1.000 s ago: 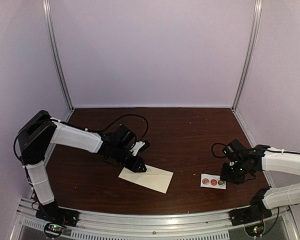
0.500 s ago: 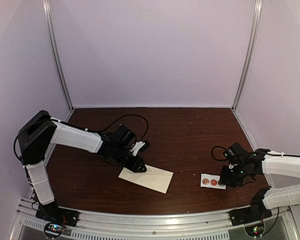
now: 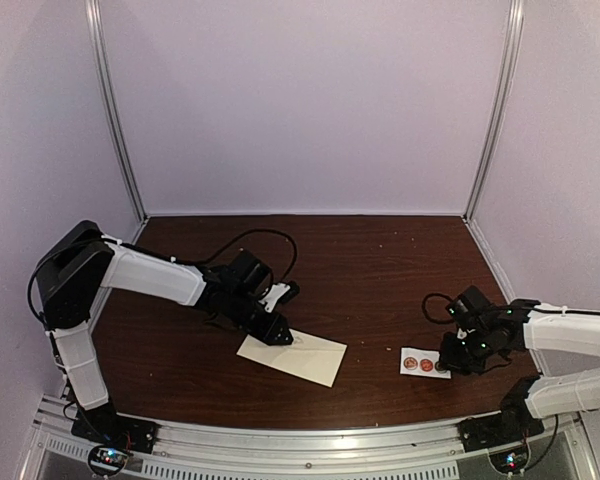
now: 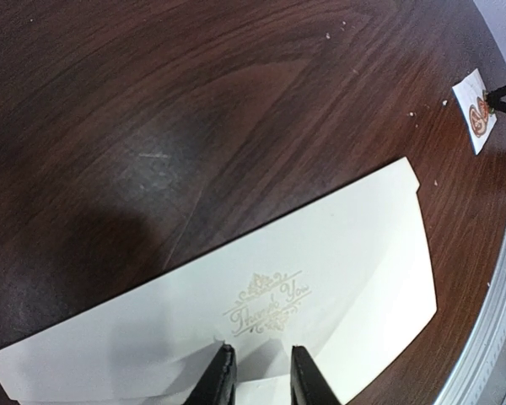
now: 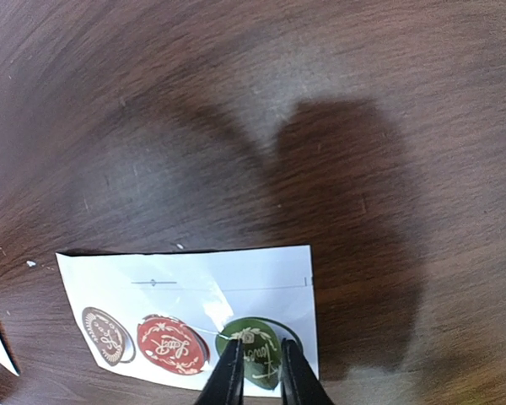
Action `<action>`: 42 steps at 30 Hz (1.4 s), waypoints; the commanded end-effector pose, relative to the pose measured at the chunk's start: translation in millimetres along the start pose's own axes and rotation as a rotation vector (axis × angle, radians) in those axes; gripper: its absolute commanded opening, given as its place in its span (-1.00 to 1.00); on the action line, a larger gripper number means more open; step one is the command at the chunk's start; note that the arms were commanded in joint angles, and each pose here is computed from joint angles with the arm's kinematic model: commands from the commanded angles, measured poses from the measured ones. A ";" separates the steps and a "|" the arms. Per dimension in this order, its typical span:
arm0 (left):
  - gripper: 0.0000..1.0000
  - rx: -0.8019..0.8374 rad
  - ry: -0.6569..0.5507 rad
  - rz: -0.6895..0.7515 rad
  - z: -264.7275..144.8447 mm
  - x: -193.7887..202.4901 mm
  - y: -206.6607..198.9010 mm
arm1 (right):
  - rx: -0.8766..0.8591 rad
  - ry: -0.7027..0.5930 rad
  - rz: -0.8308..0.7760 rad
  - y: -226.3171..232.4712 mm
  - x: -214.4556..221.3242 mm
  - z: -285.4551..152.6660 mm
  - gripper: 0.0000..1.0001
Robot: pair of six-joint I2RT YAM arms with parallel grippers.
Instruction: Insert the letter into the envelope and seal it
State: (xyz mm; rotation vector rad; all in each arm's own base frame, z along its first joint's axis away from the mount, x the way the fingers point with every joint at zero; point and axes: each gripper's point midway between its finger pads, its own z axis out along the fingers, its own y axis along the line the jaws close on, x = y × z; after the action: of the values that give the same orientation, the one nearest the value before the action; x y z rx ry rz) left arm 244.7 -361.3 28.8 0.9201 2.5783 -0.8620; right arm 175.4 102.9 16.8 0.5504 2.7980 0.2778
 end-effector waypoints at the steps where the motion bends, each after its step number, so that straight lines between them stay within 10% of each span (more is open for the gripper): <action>1: -0.51 0.004 0.005 0.003 2.8 0.9 2.6 | 0.029 -0.028 0.017 -6.1 -5.5 -4.6 -0.66; 42: -0.51 0.022 0.037 -0.013 11.9 8.5 3.7 | -0.137 -0.165 0.037 33.3 -38.9 -29.9 -1.00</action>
State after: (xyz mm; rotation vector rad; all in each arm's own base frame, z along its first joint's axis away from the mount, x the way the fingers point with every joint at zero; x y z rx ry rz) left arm 241.6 -362.3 22.4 0.9291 2.5944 -0.8793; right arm 191.9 108.2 37.4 0.5683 2.6934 0.3510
